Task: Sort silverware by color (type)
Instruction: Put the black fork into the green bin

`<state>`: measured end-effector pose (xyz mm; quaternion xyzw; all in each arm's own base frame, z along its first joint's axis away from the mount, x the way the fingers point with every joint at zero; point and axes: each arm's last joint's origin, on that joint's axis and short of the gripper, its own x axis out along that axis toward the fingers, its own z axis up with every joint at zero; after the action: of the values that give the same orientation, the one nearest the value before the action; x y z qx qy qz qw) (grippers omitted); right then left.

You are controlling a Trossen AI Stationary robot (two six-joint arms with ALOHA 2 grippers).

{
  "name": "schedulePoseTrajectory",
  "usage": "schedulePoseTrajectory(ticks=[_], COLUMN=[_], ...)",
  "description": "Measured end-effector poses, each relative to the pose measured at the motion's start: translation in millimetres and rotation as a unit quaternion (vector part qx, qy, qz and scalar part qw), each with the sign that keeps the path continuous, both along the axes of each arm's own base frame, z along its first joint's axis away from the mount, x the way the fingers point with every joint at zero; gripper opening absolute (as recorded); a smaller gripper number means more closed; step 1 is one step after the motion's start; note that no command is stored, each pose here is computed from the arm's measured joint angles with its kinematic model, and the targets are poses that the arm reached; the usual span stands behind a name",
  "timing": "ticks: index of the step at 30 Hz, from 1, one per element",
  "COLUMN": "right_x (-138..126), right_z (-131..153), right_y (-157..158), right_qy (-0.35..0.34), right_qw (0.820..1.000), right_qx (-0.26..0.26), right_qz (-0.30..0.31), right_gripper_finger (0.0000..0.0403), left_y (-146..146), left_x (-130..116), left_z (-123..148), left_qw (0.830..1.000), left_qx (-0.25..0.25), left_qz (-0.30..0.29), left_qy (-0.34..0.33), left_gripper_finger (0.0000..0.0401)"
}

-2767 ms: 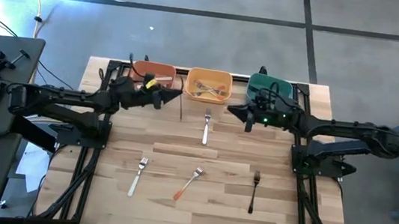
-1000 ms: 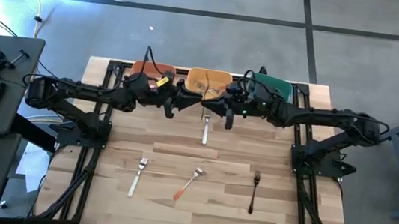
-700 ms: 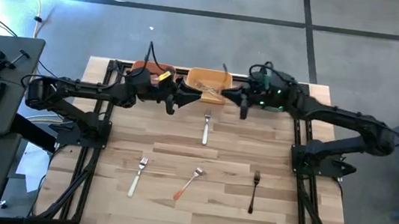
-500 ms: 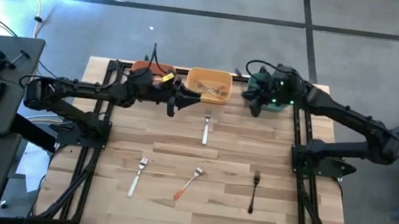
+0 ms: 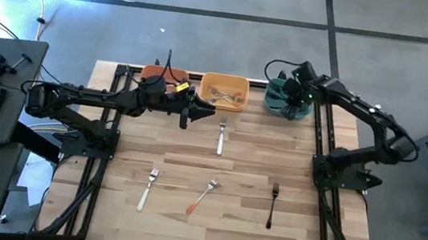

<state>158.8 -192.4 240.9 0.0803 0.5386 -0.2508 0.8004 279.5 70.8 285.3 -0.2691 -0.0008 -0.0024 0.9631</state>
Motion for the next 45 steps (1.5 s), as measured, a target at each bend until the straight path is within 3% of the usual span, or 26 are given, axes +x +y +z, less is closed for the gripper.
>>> schedulePoseTrajectory(ticks=[13, 29, 40, 45], right_x=[4, -18, -17, -17], right_z=[-42, -48, -71, -71], right_y=[-34, -54, -61, -62], right_qy=[0.058, 0.064, 0.084, 0.086], right_qw=[0.998, 0.998, 0.995, 0.994], right_qx=[0.016, 0.014, 0.052, 0.049], right_qz=[0.011, -0.021, -0.024, -0.047], right_gripper_finger=[0.0, 0.0, 0.0002, 0.0032], left_y=[-1, -8, -27, -31], left_x=[0, 1, 2, 11], left_z=[0, -16, -37, -52], left_qw=[1.0, 0.996, 0.974, 0.953], left_qx=[-0.002, -0.038, -0.108, -0.13], left_qz=[0.0, 0.014, 0.081, 0.13], left_qy=[0.002, 0.079, 0.18, 0.239], left_gripper_finger=[0.0117, 0.0117, 0.0117, 0.0117])
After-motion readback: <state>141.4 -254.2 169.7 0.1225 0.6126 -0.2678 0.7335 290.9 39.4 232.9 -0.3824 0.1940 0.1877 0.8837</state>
